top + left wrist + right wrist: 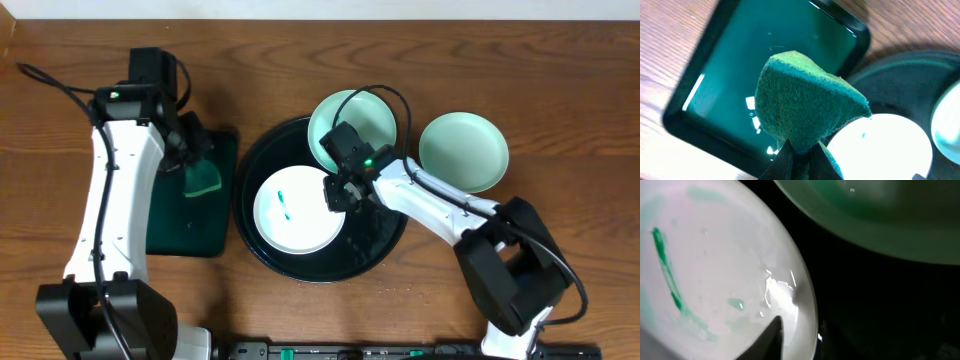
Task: Clean dirty plates on tray and stack at the side
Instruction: 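Bring the left gripper with the sponge over the white plate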
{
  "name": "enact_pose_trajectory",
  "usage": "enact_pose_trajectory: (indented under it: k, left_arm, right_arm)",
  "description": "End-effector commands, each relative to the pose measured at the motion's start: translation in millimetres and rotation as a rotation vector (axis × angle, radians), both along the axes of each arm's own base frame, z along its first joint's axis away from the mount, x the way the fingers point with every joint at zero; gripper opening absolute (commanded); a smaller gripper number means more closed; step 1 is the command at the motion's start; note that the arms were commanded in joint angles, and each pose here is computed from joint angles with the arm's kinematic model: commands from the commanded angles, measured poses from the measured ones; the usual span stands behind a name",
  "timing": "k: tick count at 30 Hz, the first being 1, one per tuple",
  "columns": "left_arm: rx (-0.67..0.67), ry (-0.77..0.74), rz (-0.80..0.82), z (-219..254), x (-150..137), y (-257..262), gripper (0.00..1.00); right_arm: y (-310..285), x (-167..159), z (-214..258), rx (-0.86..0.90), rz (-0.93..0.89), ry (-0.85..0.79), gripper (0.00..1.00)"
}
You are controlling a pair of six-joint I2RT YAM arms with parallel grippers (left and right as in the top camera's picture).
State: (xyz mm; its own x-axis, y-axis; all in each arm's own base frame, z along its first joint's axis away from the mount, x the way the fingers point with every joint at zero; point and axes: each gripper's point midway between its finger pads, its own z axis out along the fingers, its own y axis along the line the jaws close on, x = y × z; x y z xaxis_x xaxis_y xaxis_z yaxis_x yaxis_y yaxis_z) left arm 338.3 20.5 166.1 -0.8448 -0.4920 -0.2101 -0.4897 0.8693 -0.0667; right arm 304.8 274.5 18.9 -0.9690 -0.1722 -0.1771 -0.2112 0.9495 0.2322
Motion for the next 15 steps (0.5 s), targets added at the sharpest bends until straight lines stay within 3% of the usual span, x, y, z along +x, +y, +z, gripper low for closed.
enact_pose_trajectory:
  k: [1,7,15]
  left_arm:
    - [-0.066,0.023,-0.003,-7,-5,-27,0.07]
    - [-0.077,0.085,-0.021,-35,-16,-61,0.07]
    - [-0.089,0.111,-0.050,-78,-36,-115,0.07]
  right_arm:
    - [3,9,-2,0.028,0.016,0.013,0.19]
    - [4,9,-4,0.040,0.020,0.029,0.01]
    - [4,9,-4,0.038,0.011,0.031,0.01]
